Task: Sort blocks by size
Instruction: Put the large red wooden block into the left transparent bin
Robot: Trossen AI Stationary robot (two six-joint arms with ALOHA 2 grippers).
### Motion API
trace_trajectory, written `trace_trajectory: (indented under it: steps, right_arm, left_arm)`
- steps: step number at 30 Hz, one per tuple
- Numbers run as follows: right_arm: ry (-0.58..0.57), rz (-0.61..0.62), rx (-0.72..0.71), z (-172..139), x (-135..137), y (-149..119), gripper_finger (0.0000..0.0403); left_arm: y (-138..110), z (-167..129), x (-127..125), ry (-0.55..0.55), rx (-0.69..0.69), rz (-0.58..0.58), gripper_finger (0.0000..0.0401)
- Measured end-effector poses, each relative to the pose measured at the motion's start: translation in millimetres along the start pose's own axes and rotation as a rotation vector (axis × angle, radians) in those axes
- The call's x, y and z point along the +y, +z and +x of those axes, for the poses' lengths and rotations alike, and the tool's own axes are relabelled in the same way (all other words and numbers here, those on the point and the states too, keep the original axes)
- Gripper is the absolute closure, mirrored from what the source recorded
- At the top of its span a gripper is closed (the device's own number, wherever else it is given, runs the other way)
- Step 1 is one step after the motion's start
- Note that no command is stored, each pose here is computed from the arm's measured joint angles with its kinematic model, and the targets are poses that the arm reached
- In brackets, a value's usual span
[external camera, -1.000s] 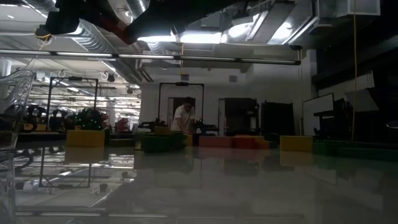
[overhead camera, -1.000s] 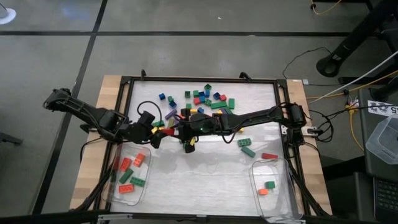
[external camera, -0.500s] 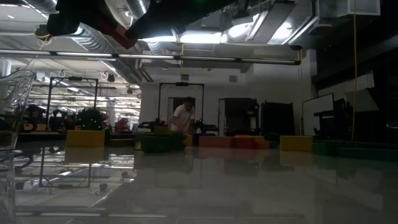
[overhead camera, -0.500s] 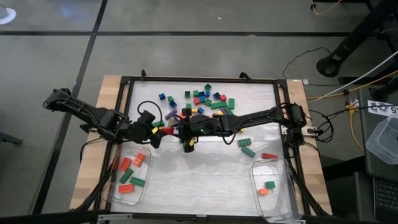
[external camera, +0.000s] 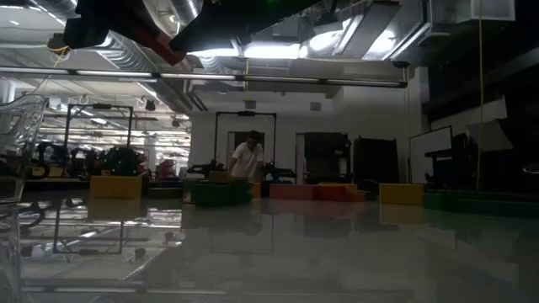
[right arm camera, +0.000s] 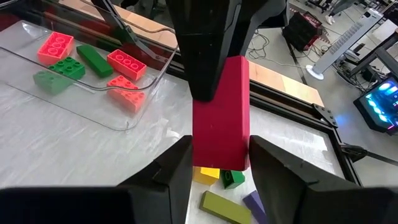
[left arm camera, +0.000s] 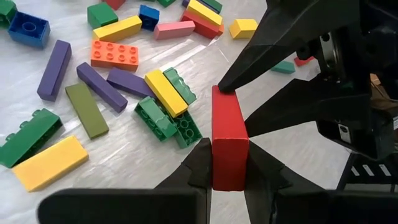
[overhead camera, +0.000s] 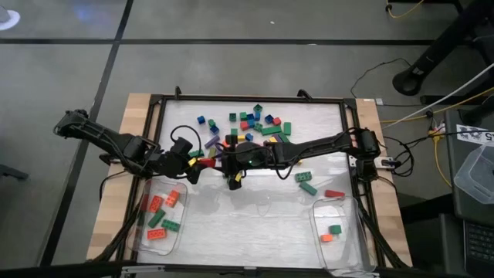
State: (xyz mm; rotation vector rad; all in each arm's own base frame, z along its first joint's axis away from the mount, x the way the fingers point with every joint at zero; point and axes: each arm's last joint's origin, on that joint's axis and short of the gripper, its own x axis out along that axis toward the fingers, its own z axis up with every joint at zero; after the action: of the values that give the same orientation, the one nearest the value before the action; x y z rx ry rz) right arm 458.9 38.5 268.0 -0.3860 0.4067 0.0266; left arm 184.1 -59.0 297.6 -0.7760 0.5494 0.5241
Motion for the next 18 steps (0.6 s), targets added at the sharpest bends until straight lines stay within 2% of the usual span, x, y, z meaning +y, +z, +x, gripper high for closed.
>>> trace_trajectory:
  steps: [9,18]
  right_arm:
    - [-0.013,0.026,0.004,0.0,-0.7,-0.2,0.0246]
    - [-0.055,0.049,0.016,-0.8,-2.3,0.0,0.0246]
  left_arm:
    - [0.0,0.0,0.0,0.000,0.000,0.016,0.0359]
    - [0.7,-6.0,7.4,0.028,0.013,0.081,0.0359]
